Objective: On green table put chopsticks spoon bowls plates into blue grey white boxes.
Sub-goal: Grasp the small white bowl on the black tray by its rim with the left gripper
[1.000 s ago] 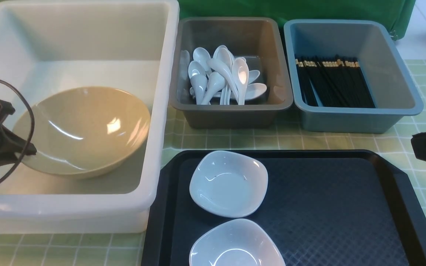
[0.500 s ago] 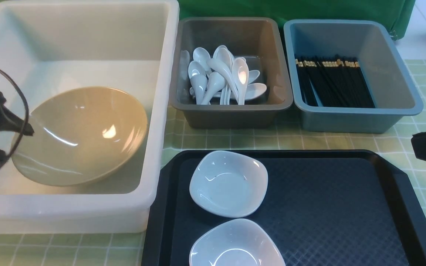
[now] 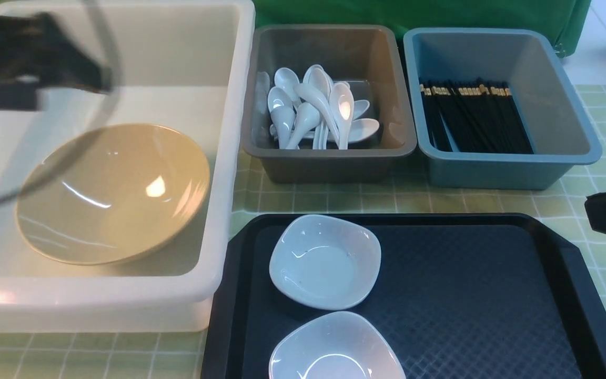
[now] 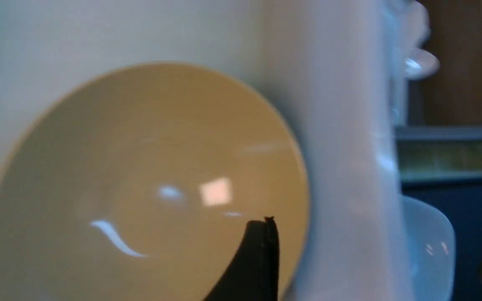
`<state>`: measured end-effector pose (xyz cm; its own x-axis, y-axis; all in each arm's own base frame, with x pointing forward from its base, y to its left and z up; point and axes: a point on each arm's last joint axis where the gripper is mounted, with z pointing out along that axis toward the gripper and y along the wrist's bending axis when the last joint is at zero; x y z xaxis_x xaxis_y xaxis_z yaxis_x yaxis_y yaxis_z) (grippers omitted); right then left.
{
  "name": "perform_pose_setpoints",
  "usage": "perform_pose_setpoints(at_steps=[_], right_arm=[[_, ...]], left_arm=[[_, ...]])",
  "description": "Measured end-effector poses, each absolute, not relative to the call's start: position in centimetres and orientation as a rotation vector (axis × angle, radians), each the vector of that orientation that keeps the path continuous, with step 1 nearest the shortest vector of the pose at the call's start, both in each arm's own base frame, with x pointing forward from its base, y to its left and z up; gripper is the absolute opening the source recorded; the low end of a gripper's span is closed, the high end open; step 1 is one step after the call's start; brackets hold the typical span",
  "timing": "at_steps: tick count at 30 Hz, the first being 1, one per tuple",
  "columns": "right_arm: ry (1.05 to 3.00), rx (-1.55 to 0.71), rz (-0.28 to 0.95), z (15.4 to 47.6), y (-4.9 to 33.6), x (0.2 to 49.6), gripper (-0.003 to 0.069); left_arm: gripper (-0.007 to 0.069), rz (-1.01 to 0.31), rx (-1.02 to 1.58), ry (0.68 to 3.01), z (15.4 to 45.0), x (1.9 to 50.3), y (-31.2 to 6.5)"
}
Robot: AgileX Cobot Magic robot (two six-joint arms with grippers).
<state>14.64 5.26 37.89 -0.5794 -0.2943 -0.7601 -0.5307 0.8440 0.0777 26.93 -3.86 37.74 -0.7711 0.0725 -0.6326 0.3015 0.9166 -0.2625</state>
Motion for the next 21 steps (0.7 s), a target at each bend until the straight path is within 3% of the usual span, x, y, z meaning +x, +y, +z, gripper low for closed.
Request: perform_pose_setpoints(at_steps=[4, 13, 17, 21], right_arm=[[2.221, -0.592, 0.411, 37.9, 5.4, 14.6, 0.0556], [2.226, -0.588, 0.454, 38.0, 5.6, 14.4, 0.0556], [2.222, -0.597, 0.471, 38.0, 5.9, 14.3, 0.0556], [2.205, -0.662, 0.489, 38.0, 6.5, 14.1, 0.0556]], left_arm=[[0.0589, -0.57, 0.462, 2.487, 35.6, 27.7, -9.1], [0.0589, -0.663, 0.695, 2.657, 29.2, 31.5, -16.9], [0.0589, -0.623, 0.767, 2.701, 27.6, 33.6, -18.9], [0.0589, -0.454, 0.892, 2.761, 25.9, 35.4, -20.7]])
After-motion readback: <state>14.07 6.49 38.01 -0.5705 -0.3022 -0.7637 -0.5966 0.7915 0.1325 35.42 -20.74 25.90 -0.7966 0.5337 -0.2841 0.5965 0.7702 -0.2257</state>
